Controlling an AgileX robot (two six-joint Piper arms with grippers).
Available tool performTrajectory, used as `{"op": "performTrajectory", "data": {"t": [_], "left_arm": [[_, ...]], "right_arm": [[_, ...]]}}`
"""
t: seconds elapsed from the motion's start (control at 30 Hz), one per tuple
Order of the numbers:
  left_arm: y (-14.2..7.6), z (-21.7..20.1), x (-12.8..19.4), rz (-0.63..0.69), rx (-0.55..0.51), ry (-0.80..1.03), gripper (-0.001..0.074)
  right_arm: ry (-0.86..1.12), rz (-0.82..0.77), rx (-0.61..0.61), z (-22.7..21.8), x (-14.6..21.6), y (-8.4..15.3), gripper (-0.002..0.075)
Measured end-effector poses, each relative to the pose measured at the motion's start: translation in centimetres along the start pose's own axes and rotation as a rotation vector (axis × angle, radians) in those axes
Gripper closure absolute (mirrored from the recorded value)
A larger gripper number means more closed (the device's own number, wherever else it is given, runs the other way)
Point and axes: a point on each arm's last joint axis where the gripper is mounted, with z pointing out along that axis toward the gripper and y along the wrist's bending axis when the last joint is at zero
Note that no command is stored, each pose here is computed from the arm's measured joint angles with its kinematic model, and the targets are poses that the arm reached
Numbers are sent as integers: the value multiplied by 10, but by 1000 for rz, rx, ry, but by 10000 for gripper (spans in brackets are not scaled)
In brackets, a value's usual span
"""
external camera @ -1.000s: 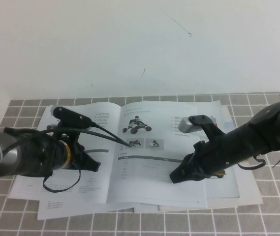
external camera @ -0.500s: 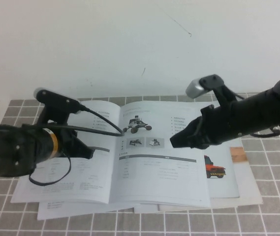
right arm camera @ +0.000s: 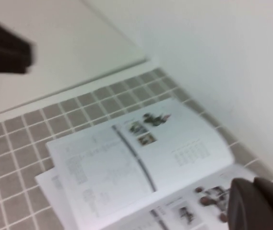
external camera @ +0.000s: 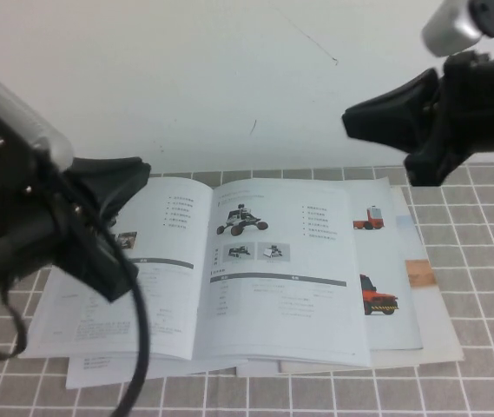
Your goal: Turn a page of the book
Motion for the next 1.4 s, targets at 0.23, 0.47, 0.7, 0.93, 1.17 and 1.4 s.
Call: {"op": "performTrajectory", "data": {"t": [0.23,0.47,0.7,0.93,1.17,1.4], "left_arm": [[-29,-56,-29,-5,151,-170,737],[-37,-61,-28,-14,228,-168,737],[-39,-62,-27,-27,250,-163,737],[-39,-62,-27,-31,250,-163,737],[-39,-62,-27,-31,250,-161,737],[-39,-62,-27,-34,246,-161,737]], "right_arm": [[-50,-99,226,-88,-32,37,715],[48,-47,475,-164,-14,72,715],[-22,22,534,-207,38,117,715],[-22,3,602,-190,112,122,715],[39,22,602,-164,155,114,715],[30,19,605,-164,155,114,715]]}}
